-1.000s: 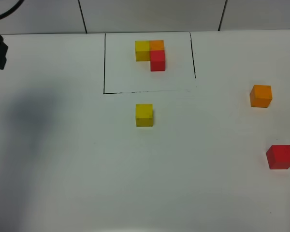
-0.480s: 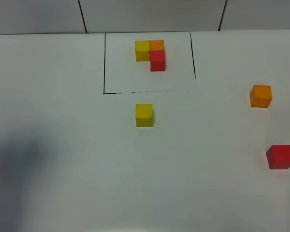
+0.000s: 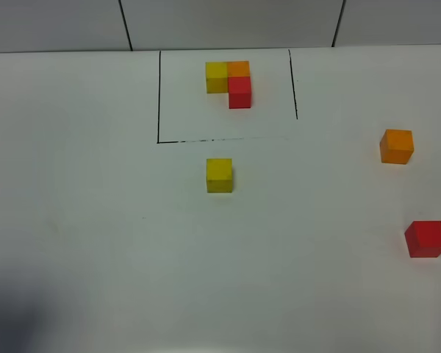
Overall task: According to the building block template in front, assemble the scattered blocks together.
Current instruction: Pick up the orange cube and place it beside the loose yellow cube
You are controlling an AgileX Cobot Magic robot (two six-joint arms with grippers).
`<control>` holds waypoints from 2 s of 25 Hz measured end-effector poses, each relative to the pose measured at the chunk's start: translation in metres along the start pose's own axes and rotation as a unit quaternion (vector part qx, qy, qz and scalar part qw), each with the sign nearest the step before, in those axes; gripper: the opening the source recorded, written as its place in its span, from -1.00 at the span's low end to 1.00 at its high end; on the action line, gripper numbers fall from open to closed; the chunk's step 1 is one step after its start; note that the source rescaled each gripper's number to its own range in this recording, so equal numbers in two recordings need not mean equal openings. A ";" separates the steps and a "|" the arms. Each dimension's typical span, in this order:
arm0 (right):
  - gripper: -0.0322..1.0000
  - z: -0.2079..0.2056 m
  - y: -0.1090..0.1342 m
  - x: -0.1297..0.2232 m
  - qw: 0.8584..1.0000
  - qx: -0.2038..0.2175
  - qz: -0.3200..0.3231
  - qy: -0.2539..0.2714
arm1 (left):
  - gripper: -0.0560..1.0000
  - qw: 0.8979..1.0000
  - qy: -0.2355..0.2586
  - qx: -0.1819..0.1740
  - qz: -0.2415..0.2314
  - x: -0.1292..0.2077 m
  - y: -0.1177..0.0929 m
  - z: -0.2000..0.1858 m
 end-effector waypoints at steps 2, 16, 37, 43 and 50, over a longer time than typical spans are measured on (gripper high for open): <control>0.50 0.000 0.000 0.000 1.000 0.000 0.000 0.000 | 0.65 1.000 -0.013 0.004 0.000 0.012 0.001 -0.004; 0.50 0.000 0.000 0.000 1.000 0.000 0.000 0.000 | 0.60 0.996 -0.080 0.041 0.000 0.069 0.001 -0.022; 0.50 0.000 0.000 0.000 1.000 0.000 0.000 0.000 | 0.50 0.997 -0.065 0.051 -0.004 0.087 0.000 -0.022; 0.50 0.000 0.000 0.000 1.000 0.000 0.000 0.000 | 0.50 0.997 -0.065 0.051 -0.005 0.087 0.000 -0.022; 0.50 0.000 0.000 0.000 1.000 0.000 0.000 0.000 | 0.50 0.997 -0.065 0.051 -0.005 0.087 0.000 -0.022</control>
Point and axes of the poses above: a point on each arm's last joint axis where the gripper is mounted, z pointing out along that axis toward the gripper, y along the wrist's bending axis when the last joint is at zero, x = y × z, the point moved 8 cm from there along z, pointing out along that axis toward the gripper, and after that the axes turned 11 degrees about -z, right-handed, at the moved point
